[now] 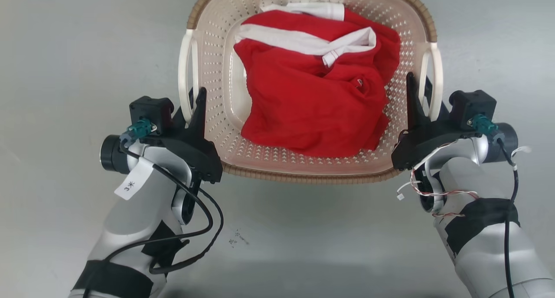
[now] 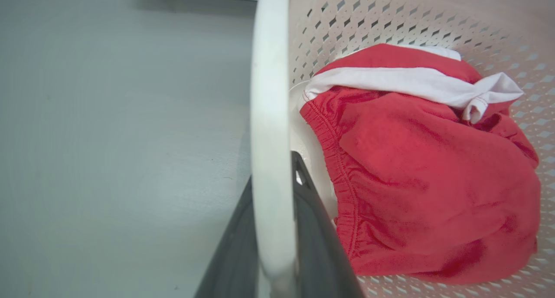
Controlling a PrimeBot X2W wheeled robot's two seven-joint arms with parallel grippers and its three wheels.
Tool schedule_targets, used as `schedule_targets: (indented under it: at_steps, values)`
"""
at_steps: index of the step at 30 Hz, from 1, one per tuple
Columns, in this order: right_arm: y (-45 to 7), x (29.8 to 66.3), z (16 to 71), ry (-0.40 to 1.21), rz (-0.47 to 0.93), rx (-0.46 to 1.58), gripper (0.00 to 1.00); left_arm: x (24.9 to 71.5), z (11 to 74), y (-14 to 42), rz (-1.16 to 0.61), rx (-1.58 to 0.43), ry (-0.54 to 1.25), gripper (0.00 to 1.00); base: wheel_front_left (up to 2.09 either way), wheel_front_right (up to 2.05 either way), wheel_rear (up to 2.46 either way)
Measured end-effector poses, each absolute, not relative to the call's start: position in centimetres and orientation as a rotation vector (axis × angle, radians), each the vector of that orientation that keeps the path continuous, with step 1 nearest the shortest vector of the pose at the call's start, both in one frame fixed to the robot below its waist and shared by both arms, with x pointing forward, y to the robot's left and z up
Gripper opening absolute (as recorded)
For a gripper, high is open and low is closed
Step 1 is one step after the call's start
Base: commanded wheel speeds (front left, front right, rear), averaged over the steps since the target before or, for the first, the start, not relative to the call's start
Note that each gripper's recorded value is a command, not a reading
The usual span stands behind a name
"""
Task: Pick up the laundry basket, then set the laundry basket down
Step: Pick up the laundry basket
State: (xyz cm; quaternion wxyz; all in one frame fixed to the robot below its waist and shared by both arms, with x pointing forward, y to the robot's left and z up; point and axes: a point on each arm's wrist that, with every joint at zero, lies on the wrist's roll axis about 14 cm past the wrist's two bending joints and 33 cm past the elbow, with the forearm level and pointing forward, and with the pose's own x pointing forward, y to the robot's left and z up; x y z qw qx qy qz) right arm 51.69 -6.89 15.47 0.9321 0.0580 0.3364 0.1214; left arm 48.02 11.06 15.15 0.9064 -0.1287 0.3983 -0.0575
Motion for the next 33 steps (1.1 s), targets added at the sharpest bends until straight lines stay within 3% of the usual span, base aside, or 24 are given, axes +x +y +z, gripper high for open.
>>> schedule_targets:
  at_steps: [19, 33]
  values:
    - [-6.6, 49.1, 20.8, 0.716, 0.249, 0.124, 0.0, 44.9, 20.9, 11.6, -0.081, -0.264, 0.804, 0.0, 0.0, 0.0, 0.0]
    - [-5.0, 45.0, 26.3, 0.727, 0.302, 0.144, 0.0, 40.7, 25.3, 12.6, -0.055, -0.239, 0.792, 0.0, 0.0, 0.0, 0.0]
